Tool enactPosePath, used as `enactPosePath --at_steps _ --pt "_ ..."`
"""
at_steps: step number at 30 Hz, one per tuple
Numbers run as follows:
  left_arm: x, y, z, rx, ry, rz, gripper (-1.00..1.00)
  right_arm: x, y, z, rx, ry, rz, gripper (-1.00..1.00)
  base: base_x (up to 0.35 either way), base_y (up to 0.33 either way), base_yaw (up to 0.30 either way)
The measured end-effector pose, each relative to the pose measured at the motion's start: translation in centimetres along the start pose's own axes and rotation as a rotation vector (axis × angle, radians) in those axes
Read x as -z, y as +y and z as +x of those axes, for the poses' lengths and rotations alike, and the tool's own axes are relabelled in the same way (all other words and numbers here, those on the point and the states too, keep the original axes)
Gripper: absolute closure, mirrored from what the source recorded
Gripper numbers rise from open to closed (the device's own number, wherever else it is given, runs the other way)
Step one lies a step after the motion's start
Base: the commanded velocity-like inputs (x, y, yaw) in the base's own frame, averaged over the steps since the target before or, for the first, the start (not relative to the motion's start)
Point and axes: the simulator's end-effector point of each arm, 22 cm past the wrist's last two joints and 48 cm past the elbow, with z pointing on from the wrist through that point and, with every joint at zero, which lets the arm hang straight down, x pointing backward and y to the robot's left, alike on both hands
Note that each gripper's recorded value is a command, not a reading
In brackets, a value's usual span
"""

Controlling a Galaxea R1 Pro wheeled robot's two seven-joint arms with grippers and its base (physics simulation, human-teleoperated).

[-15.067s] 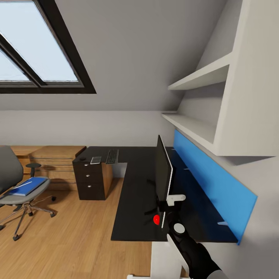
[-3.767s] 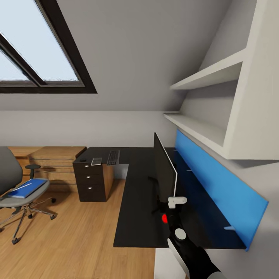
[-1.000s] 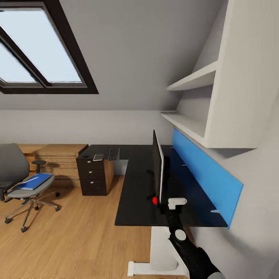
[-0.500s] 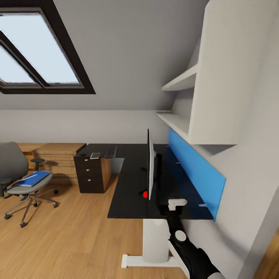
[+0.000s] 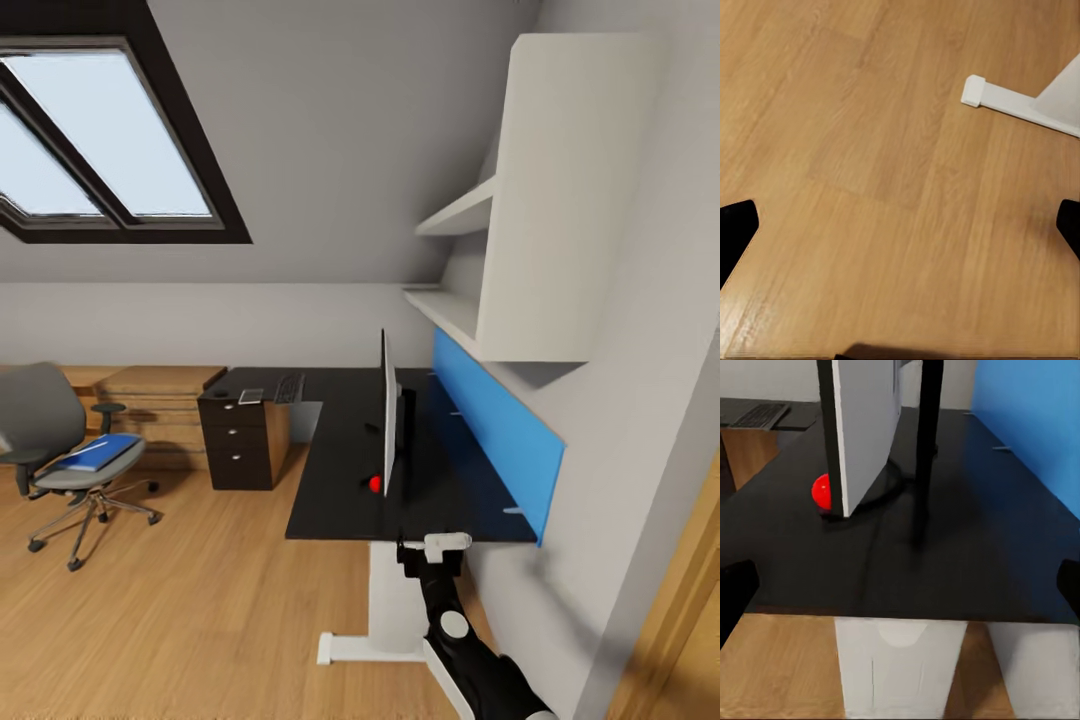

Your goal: In the bedroom, organize the workspace by keeping the computer under the desk, ensuring the monitor is on the desk, placing the keyboard on the desk next to the monitor, placing the mouse on the desk next to the keyboard, moving the folder from the swivel chair onto the desk next to the mouse, stacking the notebook on top of the folder with the pen on top of the notebook, and positioning the swivel chair next to the desk.

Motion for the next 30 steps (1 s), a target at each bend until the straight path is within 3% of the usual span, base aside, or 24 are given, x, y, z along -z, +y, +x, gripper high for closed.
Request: enactPosePath --at_steps 6,13,18,30 --pt "0.0 0.1 0.0 -0.002 0.001 0.0 -1.0 1.3 -1.0 7.1 0.048 0.148 0.014 -1.0 -0.255 0.207 0.0" --pt "0.0 0.2 0.0 -0.002 0.001 -0.002 -1.0 2.6 -2.0 11.4 0.08 0.242 0.028 -1.0 -0.269 0.208 0.0" --pt "0.0 0.4 -0.1 0.001 0.0 -0.006 -1.0 5.0 -3.5 16.7 0.125 0.359 0.043 -1.0 -0.274 0.205 0.0" --pt "-0.1 1.0 -0.4 0.027 -0.007 -0.025 -1.0 9.3 -6.5 23.2 0.139 0.49 0.077 -1.0 -0.107 0.063 0.0"
